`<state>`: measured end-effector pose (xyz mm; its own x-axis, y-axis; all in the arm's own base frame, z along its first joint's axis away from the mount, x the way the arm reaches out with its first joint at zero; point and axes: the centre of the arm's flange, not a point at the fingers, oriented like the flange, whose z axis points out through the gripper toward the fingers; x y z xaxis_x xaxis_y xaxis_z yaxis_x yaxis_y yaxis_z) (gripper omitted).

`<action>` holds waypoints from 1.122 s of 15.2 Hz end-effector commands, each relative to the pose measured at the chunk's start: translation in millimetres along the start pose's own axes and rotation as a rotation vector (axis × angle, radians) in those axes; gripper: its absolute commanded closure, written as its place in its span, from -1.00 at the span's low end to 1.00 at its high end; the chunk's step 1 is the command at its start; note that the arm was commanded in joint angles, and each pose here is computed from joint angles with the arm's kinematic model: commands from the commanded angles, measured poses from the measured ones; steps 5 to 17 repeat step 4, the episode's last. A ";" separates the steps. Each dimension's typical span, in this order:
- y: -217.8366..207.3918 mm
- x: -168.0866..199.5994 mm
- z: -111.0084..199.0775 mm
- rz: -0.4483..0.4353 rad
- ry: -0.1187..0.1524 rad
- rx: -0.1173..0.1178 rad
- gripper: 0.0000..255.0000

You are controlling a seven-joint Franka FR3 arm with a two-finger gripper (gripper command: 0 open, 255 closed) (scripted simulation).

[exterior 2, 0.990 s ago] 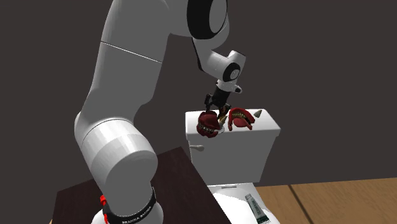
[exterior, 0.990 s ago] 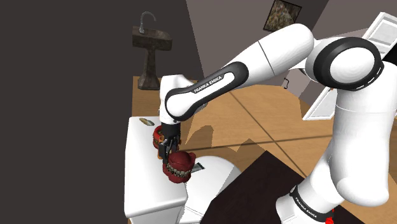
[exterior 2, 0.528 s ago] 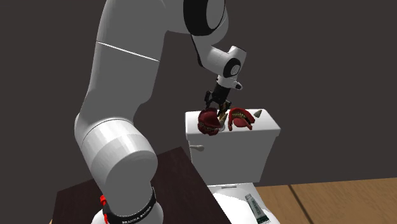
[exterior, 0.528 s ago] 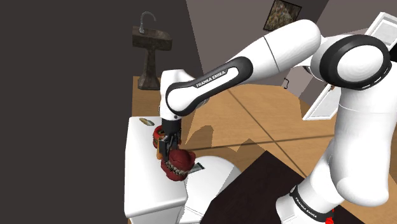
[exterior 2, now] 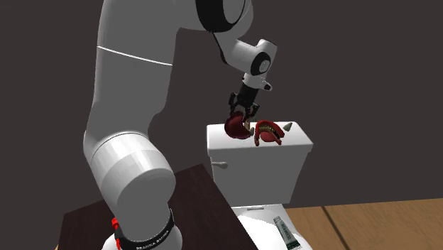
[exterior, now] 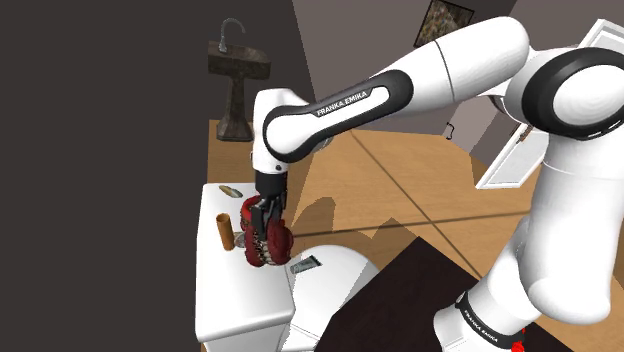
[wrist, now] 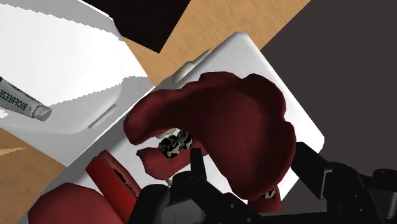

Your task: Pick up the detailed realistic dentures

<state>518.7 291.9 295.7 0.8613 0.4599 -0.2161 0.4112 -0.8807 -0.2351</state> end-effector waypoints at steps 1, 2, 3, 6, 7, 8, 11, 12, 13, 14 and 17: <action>-2.7 -3.3 -9.1 0.000 0.000 0.000 1.00; -4.0 -4.4 -14.1 0.000 0.000 0.000 1.00; -4.1 -4.6 -14.8 0.000 0.000 0.000 1.00; -4.1 -4.6 -14.8 0.000 0.000 0.000 1.00; -4.1 -4.6 -14.8 0.000 0.000 0.000 1.00; -4.1 -4.6 -14.8 0.000 0.000 0.000 1.00; -4.1 -4.6 -14.8 0.000 0.000 0.000 1.00; -4.1 -4.6 -14.8 0.000 0.000 0.000 1.00; -4.1 -4.6 -14.8 0.000 0.000 0.000 1.00; -4.1 -4.6 -14.8 0.000 0.000 0.000 1.00; -4.1 -4.6 -14.8 0.000 0.000 0.000 1.00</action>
